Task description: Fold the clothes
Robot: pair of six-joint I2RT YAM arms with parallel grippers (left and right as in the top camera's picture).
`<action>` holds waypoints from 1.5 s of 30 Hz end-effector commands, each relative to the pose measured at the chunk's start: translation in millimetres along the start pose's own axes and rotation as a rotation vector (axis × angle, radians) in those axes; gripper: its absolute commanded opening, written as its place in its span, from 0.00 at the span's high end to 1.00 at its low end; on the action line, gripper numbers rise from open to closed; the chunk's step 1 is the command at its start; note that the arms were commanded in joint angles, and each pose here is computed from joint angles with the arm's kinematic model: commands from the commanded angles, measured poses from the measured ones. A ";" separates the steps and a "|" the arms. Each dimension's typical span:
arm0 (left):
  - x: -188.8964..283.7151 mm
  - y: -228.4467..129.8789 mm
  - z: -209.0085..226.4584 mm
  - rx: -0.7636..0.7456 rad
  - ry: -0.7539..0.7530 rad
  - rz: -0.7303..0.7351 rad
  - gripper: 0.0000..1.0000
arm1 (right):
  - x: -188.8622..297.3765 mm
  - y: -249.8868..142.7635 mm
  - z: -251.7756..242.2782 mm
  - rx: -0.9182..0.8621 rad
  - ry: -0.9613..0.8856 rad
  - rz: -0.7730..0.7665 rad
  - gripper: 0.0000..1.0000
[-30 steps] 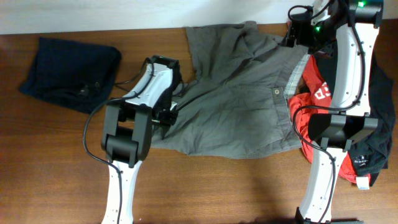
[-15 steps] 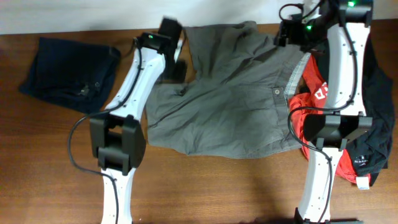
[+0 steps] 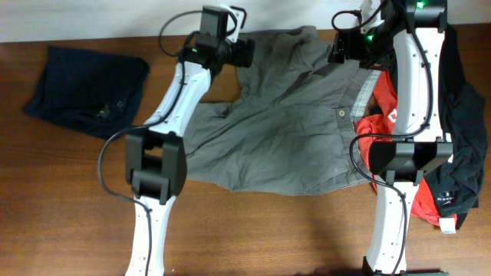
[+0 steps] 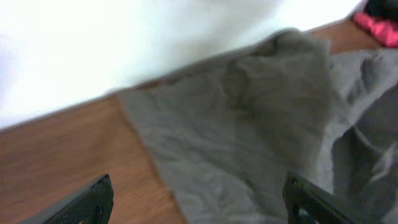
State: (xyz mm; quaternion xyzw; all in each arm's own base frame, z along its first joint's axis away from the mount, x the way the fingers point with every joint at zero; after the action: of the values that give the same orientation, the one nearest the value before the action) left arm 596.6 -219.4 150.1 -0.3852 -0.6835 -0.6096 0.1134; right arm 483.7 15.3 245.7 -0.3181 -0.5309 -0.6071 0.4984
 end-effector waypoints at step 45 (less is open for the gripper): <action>31.4 -41.0 51.4 0.050 0.366 0.222 0.99 | 5.3 -1.0 -0.1 0.012 -0.010 -0.005 0.12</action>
State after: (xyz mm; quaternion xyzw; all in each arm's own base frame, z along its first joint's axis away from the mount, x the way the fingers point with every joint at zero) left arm 565.0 -191.0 62.1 -0.3953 -0.5773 -0.6525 0.2910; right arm 483.7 15.4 245.7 -0.3178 -0.5310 -0.6069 0.4986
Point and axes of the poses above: each gripper's point midway between its finger pads, its own x axis back along the fingers, its own z axis along the line the jaws close on, y = z × x, the point moved 4 cm from there along x, back along the fingers, and after that the axes turned 10 degrees about x, right-handed, at the moved point
